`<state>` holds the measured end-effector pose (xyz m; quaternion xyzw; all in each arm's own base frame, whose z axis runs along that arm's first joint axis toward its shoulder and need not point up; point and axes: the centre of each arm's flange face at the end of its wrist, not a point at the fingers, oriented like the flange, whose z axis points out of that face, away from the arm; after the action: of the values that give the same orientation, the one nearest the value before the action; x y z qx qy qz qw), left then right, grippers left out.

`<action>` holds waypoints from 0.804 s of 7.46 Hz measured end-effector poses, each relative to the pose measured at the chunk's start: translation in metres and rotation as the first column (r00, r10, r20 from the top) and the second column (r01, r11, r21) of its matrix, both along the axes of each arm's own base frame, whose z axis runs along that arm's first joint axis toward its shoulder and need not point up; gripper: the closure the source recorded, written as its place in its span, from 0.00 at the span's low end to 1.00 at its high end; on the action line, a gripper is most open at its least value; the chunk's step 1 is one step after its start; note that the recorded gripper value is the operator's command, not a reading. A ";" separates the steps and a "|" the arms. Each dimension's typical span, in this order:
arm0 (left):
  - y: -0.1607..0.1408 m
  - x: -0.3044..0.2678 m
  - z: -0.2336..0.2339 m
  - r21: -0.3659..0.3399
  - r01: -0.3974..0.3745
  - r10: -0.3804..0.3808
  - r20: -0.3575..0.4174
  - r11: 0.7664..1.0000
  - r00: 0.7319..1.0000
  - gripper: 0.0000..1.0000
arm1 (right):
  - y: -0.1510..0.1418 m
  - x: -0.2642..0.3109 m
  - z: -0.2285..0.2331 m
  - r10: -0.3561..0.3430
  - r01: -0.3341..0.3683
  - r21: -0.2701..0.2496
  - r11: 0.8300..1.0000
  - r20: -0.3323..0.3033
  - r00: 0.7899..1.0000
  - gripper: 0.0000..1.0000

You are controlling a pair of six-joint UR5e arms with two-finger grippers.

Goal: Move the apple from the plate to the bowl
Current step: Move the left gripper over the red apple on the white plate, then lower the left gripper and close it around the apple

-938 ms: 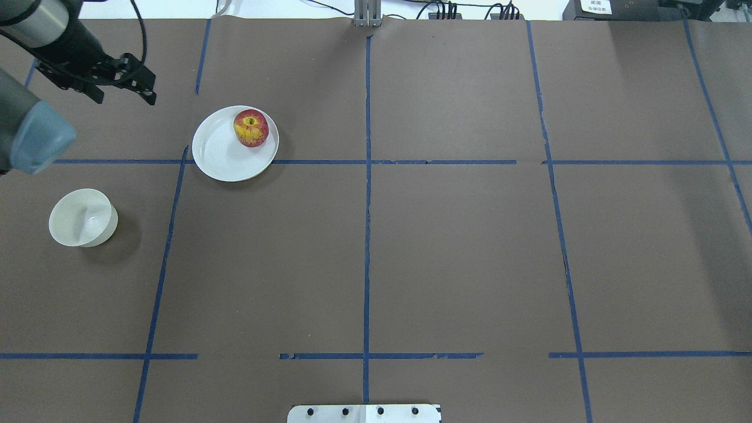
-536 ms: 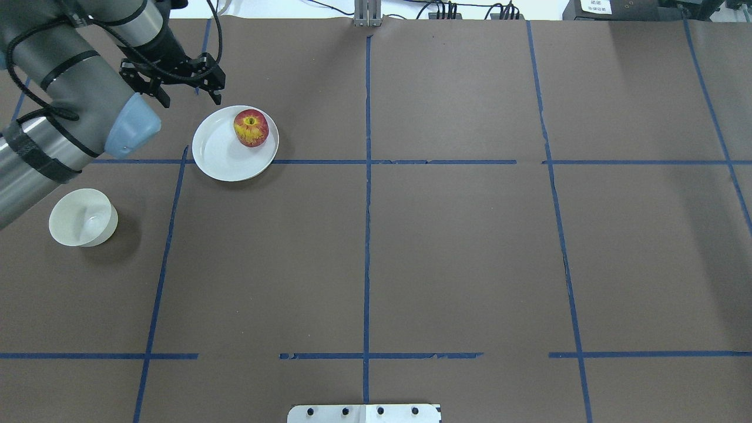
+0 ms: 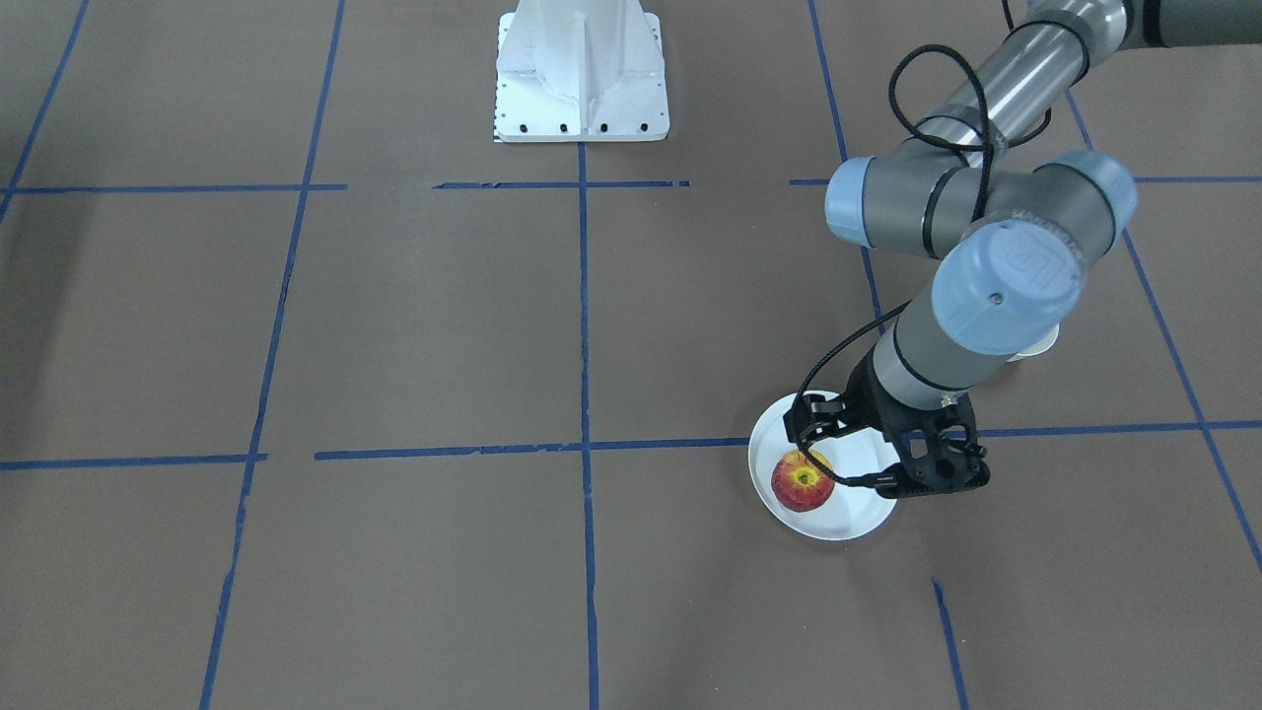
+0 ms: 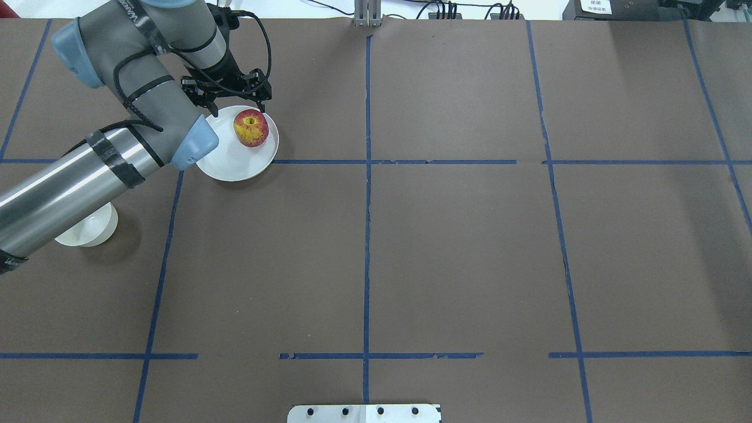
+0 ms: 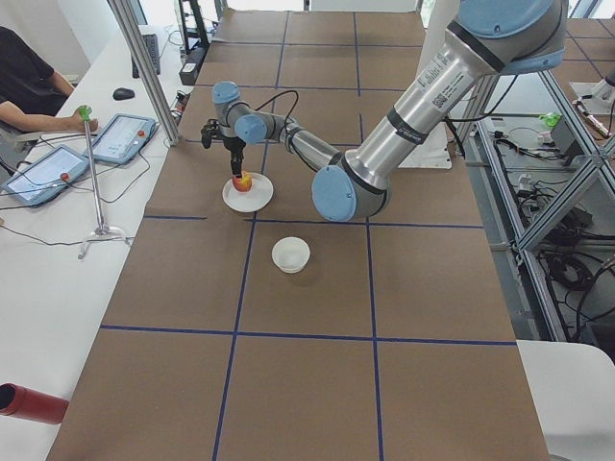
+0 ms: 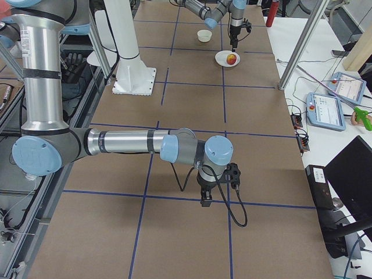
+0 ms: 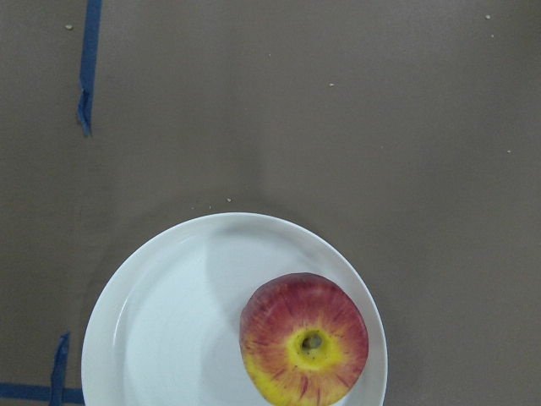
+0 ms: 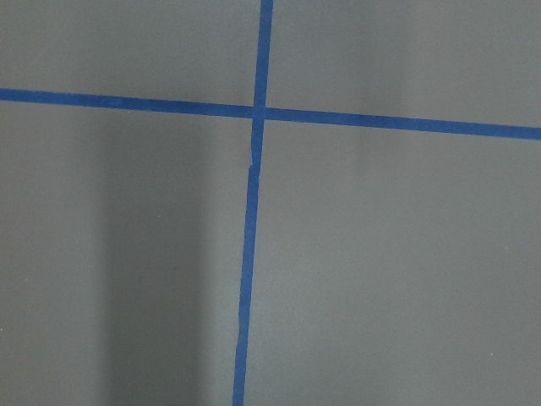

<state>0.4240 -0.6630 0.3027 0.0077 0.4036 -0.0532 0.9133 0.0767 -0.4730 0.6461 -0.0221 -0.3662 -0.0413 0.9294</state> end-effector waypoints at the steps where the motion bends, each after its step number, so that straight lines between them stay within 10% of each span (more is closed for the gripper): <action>1: 0.000 0.009 0.003 0.000 0.006 -0.006 0.008 1.000 1.000 0.00 | 0.000 0.000 0.000 0.000 0.000 0.000 1.000 0.000 1.000 0.00; 6: 0.007 0.042 0.026 0.009 0.020 -0.020 0.026 1.000 0.999 0.00 | 0.000 0.000 0.000 0.000 0.000 0.000 1.000 0.000 1.000 0.00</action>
<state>0.4662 -0.6565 0.3288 0.0162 0.3920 -0.0605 0.9178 0.0767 -0.4730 0.6460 -0.0221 -0.3662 -0.0413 0.9294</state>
